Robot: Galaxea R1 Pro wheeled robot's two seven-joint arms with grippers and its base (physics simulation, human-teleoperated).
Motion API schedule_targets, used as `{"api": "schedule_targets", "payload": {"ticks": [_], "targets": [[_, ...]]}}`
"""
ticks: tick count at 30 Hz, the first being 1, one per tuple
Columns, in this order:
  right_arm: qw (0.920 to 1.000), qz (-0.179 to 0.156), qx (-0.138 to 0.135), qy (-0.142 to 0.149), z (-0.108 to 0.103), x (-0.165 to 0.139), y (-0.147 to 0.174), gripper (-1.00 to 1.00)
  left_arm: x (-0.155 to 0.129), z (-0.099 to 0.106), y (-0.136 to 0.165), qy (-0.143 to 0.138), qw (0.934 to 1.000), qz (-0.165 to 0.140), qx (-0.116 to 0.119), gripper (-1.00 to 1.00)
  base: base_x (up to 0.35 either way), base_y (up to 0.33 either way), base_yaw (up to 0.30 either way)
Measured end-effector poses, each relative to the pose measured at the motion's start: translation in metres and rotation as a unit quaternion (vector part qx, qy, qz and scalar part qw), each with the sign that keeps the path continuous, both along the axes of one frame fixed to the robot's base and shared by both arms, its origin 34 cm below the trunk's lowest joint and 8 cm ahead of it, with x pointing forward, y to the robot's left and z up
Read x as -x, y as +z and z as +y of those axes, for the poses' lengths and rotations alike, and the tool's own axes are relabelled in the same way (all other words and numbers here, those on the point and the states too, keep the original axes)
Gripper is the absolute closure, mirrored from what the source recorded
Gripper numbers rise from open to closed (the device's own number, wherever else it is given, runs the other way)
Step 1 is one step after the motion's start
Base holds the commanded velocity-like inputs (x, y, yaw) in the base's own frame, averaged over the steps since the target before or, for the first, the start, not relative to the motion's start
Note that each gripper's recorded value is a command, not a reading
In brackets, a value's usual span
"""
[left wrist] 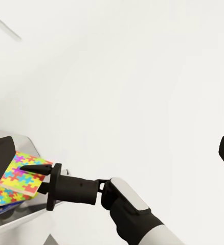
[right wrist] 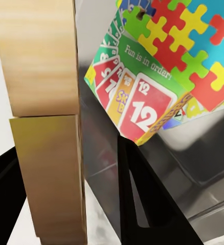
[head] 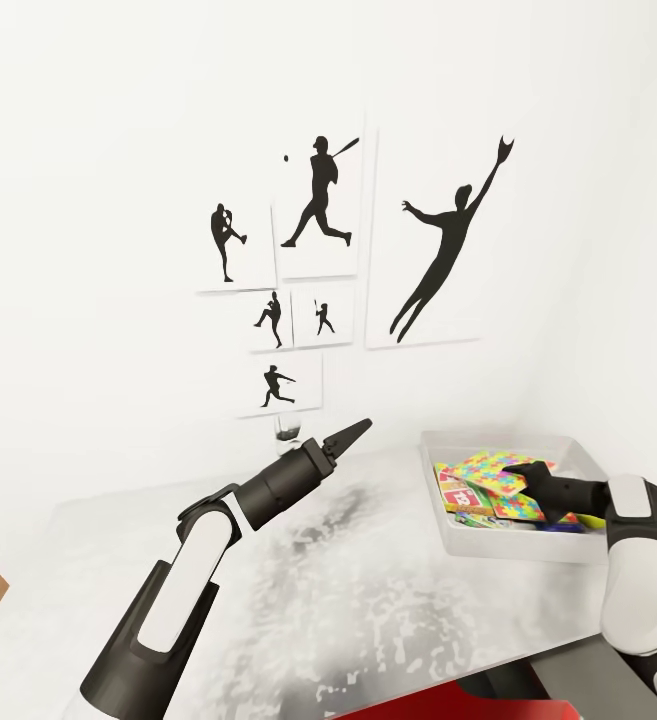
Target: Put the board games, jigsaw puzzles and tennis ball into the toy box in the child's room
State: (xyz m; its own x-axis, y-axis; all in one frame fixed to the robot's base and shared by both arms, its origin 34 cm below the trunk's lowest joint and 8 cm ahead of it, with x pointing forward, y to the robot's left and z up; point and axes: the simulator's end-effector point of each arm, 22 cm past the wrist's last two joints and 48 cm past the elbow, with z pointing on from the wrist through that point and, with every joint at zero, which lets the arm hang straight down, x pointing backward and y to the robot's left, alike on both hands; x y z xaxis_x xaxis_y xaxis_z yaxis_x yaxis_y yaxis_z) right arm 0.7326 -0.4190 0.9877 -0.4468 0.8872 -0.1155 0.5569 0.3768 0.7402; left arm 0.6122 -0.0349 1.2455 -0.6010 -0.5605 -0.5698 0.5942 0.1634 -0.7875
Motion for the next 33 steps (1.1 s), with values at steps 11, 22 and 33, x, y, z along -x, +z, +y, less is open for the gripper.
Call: {"api": "schedule_targets", "payload": {"ticks": [11,22,33], "targets": [[0.9998,0.019,-0.005,0.005,0.006,0.0,-0.006,1.0,-0.001,0.0,-0.002,0.0,1.0,0.003,-0.001,-1.0,0.0,0.0,0.0],[0.9994,0.029,-0.017,-0.003,0.012,-0.007,-0.012,1.0,-0.001,0.0,-0.003,0.001,1.0,0.003,-0.001,-1.0,0.0,0.0,0.0],[0.9991,0.036,-0.004,-0.025,0.006,-0.01,-0.017,1.0,-0.001,0.0,-0.003,0.001,1.0,0.003,-0.002,-1.0,0.0,0.0,0.0]]}}
